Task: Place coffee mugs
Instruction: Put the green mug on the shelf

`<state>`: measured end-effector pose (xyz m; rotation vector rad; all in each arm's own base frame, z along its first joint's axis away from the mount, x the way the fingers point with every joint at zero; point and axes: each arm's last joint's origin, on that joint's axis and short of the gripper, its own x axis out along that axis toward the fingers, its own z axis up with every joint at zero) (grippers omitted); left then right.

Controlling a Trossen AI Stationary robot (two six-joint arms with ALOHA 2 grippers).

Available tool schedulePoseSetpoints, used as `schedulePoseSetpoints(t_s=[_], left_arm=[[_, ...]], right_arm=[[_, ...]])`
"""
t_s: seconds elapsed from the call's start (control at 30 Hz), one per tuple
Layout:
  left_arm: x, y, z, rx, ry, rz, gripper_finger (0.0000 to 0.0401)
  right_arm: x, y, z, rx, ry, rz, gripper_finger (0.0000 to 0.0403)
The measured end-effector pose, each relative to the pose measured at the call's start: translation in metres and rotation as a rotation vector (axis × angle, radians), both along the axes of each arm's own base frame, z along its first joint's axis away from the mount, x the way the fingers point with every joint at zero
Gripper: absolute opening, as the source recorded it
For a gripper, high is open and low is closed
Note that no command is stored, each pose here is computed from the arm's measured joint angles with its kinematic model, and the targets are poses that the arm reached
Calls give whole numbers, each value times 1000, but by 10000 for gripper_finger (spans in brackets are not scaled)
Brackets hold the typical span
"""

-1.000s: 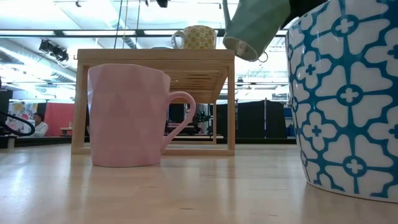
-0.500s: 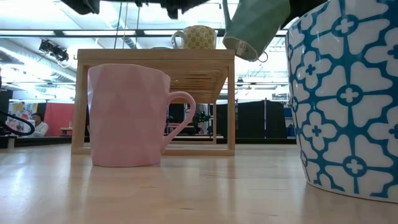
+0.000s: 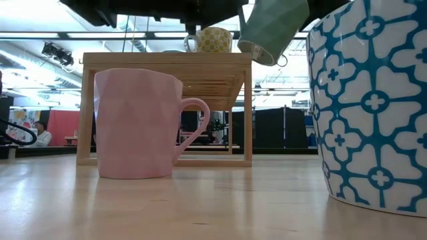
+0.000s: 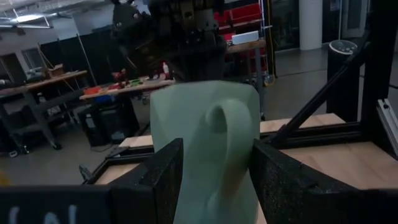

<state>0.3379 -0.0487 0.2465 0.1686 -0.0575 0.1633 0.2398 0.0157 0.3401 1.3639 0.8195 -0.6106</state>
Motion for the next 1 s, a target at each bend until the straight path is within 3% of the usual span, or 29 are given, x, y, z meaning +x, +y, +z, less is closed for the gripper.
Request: schedulePoseSetpoints(t_s=[0.2, 0.4, 0.63, 1.0], left_arm=[[9, -1, 18, 9, -14, 2, 169], [18, -3, 31, 21, 62, 5, 144], [21, -3, 31, 16, 182, 71, 132], [21, -1, 32, 15, 181, 116, 121]], right_arm=[[0, 0, 0, -1, -2, -2, 27], [0, 0, 0, -2, -1, -2, 28], [0, 0, 0, -6, 2, -8, 27], [0, 0, 0, -7, -1, -10, 28]])
